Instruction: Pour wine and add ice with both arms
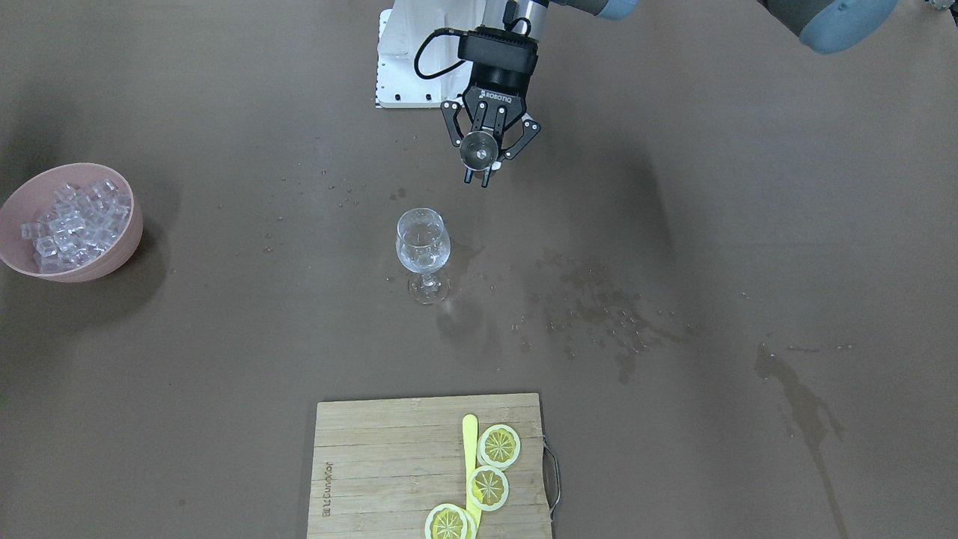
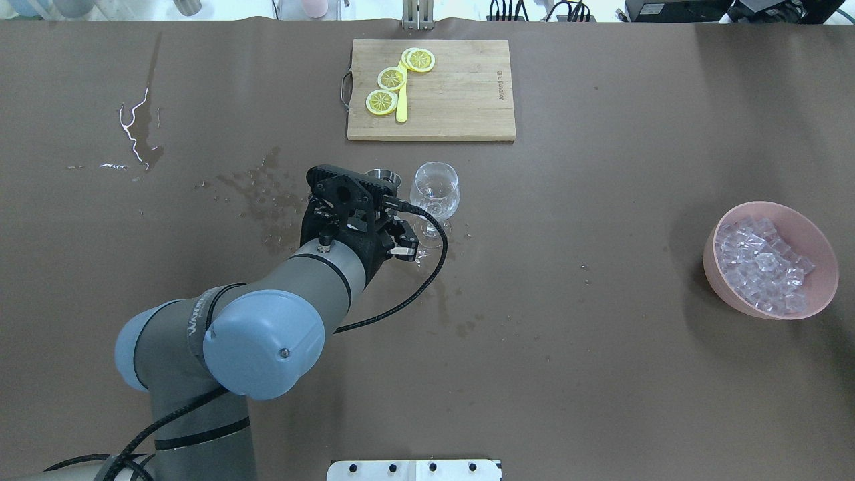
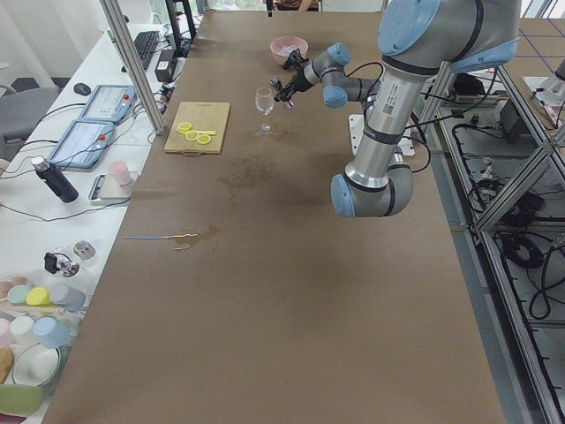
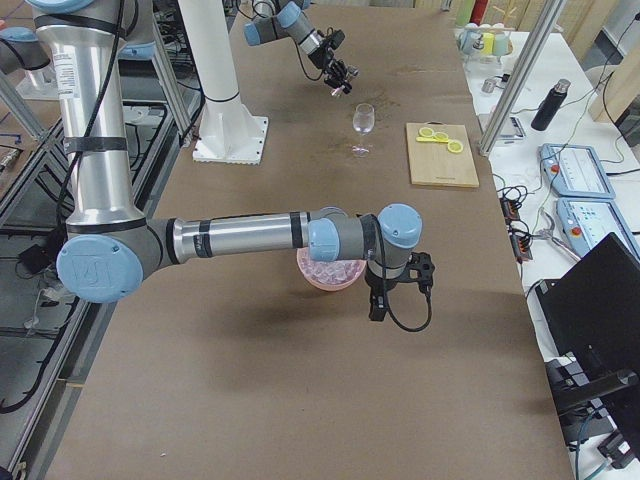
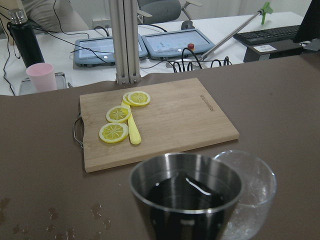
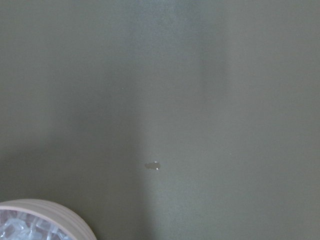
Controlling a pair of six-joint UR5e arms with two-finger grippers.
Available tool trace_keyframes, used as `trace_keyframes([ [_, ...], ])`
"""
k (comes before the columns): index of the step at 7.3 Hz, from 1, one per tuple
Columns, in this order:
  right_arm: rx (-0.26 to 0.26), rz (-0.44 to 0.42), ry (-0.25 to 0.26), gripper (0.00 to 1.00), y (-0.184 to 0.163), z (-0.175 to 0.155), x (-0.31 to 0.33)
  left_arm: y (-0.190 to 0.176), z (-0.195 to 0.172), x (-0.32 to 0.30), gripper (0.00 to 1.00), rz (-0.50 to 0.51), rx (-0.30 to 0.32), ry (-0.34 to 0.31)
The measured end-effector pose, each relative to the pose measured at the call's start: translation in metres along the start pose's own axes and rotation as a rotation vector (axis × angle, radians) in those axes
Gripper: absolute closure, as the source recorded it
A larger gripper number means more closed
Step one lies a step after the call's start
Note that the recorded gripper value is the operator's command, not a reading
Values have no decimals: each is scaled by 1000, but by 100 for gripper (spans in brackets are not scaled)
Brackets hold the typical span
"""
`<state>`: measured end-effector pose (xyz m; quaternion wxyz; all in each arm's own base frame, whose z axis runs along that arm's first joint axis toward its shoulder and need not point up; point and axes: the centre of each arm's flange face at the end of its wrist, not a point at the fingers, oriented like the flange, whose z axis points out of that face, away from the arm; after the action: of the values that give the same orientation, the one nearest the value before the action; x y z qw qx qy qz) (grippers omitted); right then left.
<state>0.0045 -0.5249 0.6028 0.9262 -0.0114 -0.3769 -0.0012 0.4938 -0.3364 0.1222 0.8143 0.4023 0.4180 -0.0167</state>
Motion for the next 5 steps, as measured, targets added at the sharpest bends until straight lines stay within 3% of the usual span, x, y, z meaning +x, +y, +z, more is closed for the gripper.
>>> trace_keyframes([
  [2, -2, 2, 0, 0, 1, 1, 1, -3, -3, 10, 100, 4, -53, 31],
  [5, -6, 5, 1, 0, 2, 3, 3, -22, -7, 22, 100, 23, -78, 32],
])
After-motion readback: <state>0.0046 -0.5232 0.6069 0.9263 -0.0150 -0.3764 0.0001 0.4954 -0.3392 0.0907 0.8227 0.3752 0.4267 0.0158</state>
